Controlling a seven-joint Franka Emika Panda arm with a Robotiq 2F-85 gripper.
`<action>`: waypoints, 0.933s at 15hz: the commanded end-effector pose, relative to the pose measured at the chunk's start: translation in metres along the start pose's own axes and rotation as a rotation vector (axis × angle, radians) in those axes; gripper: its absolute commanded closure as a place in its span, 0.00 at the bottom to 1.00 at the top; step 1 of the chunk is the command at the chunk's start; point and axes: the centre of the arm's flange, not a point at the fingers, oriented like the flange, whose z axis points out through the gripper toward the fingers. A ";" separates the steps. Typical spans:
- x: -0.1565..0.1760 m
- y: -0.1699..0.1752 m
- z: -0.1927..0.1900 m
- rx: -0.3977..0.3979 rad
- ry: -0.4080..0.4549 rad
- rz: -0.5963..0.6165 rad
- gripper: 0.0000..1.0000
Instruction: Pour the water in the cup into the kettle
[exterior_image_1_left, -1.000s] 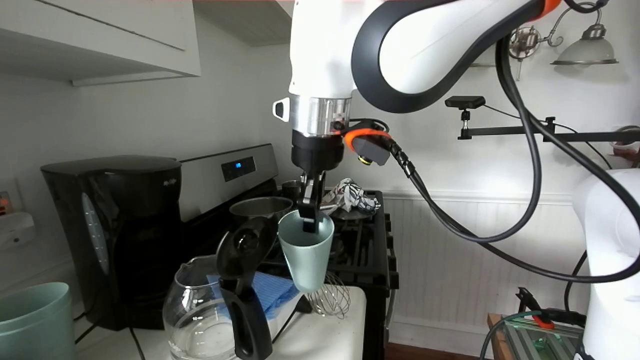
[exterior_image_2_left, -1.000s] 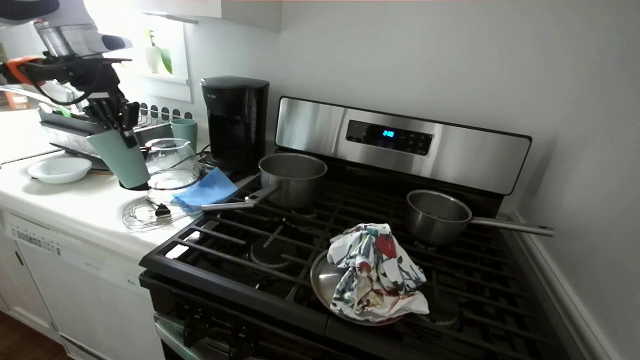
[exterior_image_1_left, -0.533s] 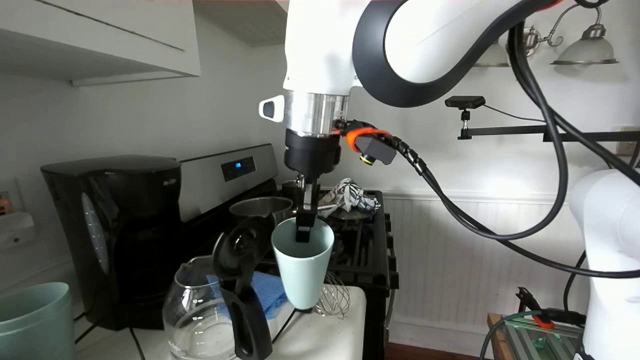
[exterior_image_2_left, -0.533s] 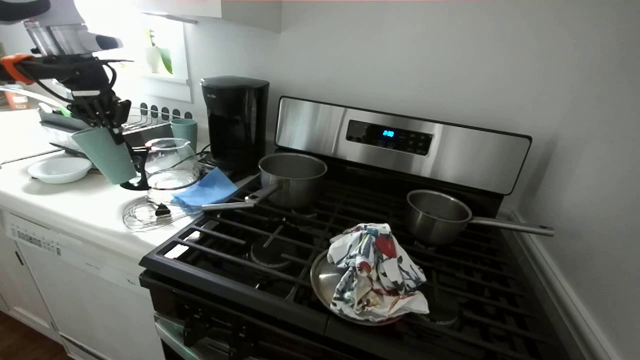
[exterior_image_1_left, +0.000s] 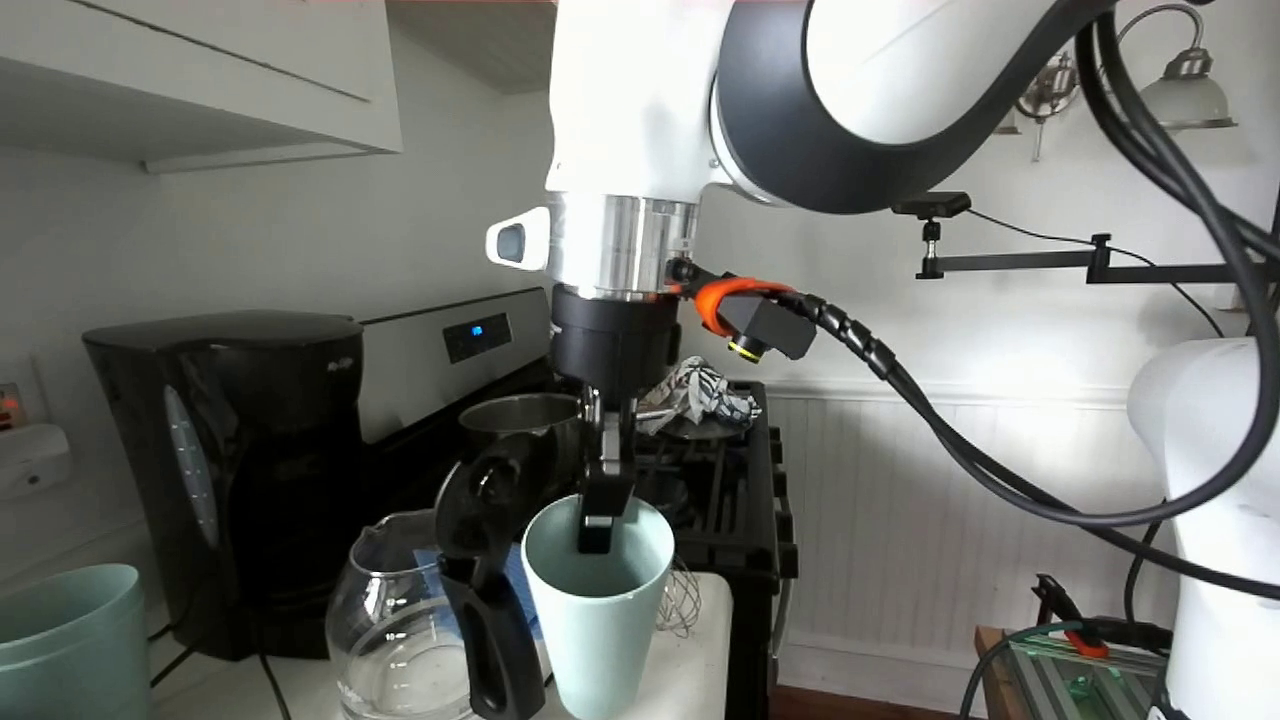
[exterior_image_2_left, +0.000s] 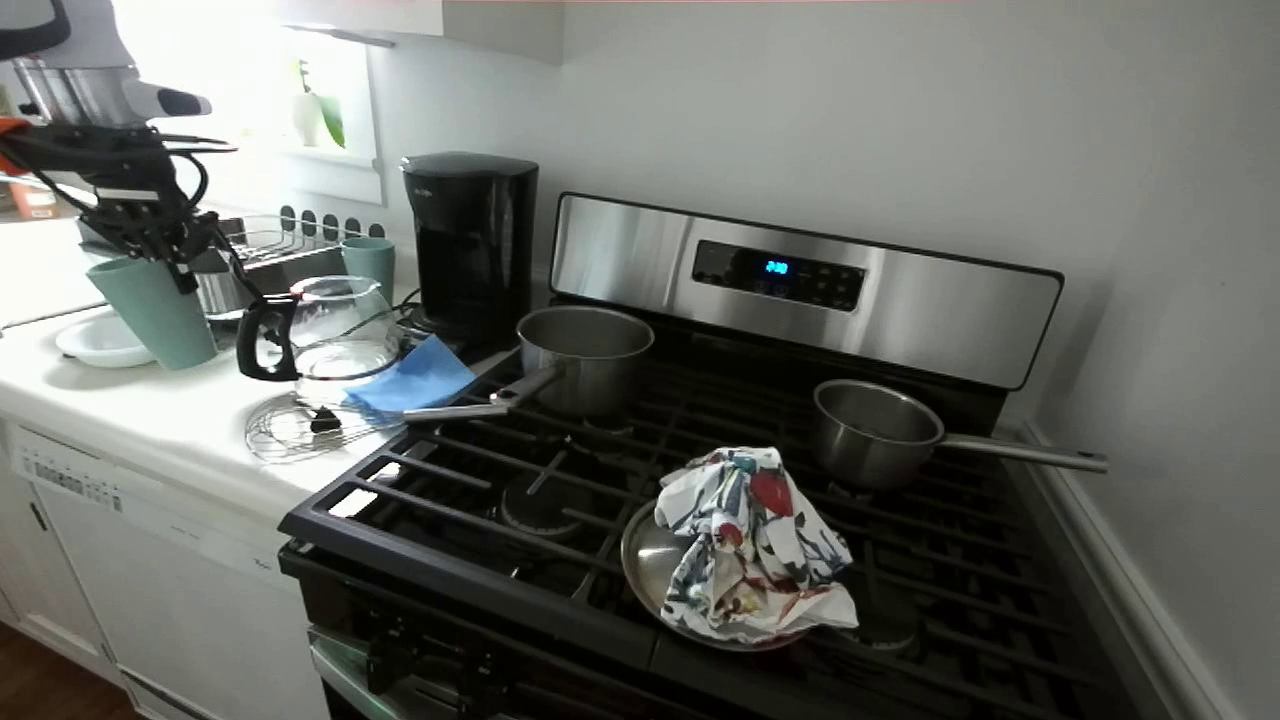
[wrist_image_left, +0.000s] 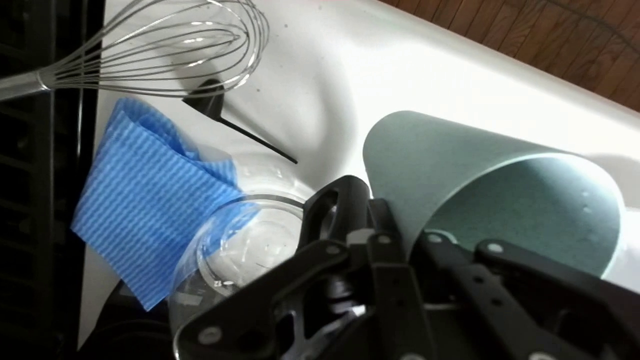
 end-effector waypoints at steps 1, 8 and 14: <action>0.012 -0.013 0.014 0.069 0.029 0.020 0.99; 0.027 -0.022 0.046 0.160 -0.056 0.063 0.99; 0.035 -0.027 0.059 0.157 -0.089 0.042 0.99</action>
